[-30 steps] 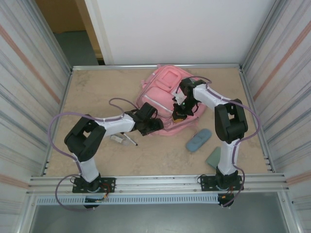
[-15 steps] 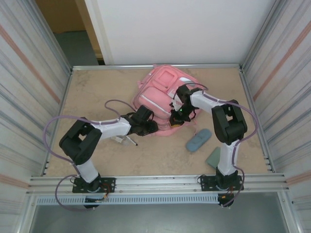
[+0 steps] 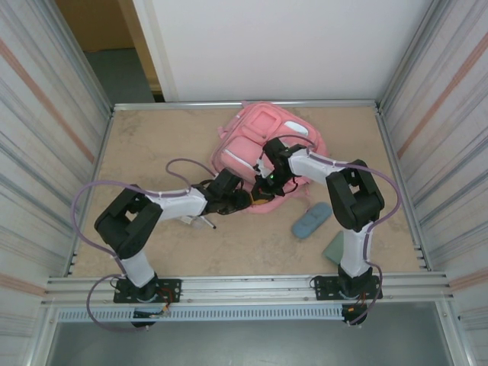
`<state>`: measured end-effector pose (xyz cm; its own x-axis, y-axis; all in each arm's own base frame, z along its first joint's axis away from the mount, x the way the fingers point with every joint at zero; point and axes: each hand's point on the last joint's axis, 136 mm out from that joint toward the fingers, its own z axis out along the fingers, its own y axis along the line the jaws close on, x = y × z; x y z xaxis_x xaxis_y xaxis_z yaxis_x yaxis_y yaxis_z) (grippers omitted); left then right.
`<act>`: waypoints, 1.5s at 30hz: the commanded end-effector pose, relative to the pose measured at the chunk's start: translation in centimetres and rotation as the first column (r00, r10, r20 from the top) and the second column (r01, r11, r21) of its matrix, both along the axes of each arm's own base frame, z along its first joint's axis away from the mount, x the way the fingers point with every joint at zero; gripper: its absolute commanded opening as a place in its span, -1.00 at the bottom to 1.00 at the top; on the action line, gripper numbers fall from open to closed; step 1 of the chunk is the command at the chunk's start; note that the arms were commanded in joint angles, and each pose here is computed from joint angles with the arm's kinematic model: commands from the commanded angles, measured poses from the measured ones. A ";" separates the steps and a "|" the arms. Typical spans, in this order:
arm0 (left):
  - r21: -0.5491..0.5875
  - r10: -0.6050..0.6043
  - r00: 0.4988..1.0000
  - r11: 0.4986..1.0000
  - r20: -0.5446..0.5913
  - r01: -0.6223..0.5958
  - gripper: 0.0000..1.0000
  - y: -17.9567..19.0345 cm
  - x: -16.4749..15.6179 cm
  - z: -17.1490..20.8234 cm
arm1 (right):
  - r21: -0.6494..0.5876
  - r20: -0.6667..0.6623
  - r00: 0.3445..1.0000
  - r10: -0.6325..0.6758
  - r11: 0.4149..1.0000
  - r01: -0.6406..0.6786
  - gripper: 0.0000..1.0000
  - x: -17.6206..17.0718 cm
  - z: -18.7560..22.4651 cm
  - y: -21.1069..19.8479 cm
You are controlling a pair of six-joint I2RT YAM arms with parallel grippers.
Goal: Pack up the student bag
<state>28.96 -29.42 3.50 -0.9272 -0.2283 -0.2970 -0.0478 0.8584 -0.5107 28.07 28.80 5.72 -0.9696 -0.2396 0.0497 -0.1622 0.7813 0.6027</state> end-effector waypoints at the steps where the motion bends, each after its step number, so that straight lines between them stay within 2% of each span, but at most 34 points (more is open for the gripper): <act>1: -0.064 -0.005 0.995 0.998 0.096 0.011 -0.12 0.0 0.9 3.1 | 0.038 0.032 0.999 -0.011 0.999 0.010 -1.00 -0.4 1.4 1.2; 3: -0.077 0.006 0.994 0.997 0.112 0.003 -0.06 1.6 0.7 3.8 | 0.037 0.027 1.000 -0.008 0.999 0.007 -0.97 -0.7 1.3 0.8; 5: -0.103 0.000 0.992 0.995 0.126 0.013 -0.02 2.7 0.3 4.7 | 0.027 0.020 1.000 -0.004 1.000 0.004 -0.85 -1.0 1.0 0.6; 8: -0.162 -0.050 0.983 0.984 0.179 0.079 0.06 2.9 -0.4 7.5 | 0.019 0.020 1.000 -0.009 1.000 0.009 -0.65 -1.3 0.7 0.4; 12: -0.139 -0.168 0.957 0.969 0.236 0.205 0.13 2.4 -1.3 10.1 | 0.060 0.040 0.999 0.005 0.998 -0.007 -0.42 -1.3 1.8 0.7; 15: -0.084 -0.264 0.929 0.952 0.259 0.294 0.03 1.6 -1.8 10.9 | 0.080 0.104 0.994 -0.024 0.997 0.016 -0.19 -0.7 3.6 0.2; 18: 0.094 -0.335 0.909 0.942 0.246 0.322 0.01 1.2 -2.4 10.7 | 0.087 0.195 0.977 -0.087 0.994 0.071 -0.03 0.5 5.7 -1.4; 20: 0.190 -0.340 0.916 0.934 0.214 0.303 0.01 1.1 -2.3 10.3 | 0.058 0.274 0.950 -0.149 0.989 0.138 0.06 1.7 7.0 -3.7; 23: 0.240 -0.291 0.947 0.937 0.135 0.253 0.02 1.1 -2.2 9.5 | -0.008 0.389 0.887 -0.248 0.962 0.273 0.17 3.4 7.9 -8.0; 26: 0.285 -0.228 0.970 0.938 0.085 0.196 0.08 0.8 -2.3 8.8 | -0.043 0.466 0.827 -0.315 0.926 0.376 0.19 4.7 8.7 -11.3; 28: 0.324 -0.209 0.975 0.930 0.074 0.175 0.05 0.1 -2.5 8.6 | -0.026 0.504 0.797 -0.331 0.917 0.397 0.10 5.0 9.3 -12.3; 30: 0.339 -0.215 0.975 0.923 0.058 0.184 0.05 -1.1 -3.0 8.4 | -0.019 0.521 0.790 -0.325 0.920 0.391 0.04 4.8 9.3 -12.5; 33: 0.363 -0.216 0.976 0.913 0.041 0.187 0.07 -2.7 -3.4 7.8 | -0.046 0.522 0.789 -0.325 0.913 0.406 0.06 4.8 8.5 -13.0; 35: 0.395 -0.190 0.981 0.904 0.029 0.164 0.07 -3.2 -3.1 7.3 | -0.060 0.533 0.777 -0.335 0.901 0.429 0.11 4.9 8.3 -13.7; 38: 0.505 -0.105 0.993 0.861 0.050 0.066 0.13 -2.6 -2.4 6.7 | -0.035 0.541 0.759 -0.363 0.892 0.452 0.12 5.2 8.3 -13.9; 45: 0.562 -0.023 0.998 0.827 0.056 -0.013 0.05 -3.9 -1.0 4.9 | 0.036 0.574 0.724 -0.383 0.895 0.446 0.11 5.7 10.0 -13.5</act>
<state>27.28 -34.60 7.85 -0.9213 0.0475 -0.3859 0.0593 0.9981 -0.0188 33.33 15.48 13.77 -0.8735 0.1331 -0.4684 -0.0774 0.9117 0.4034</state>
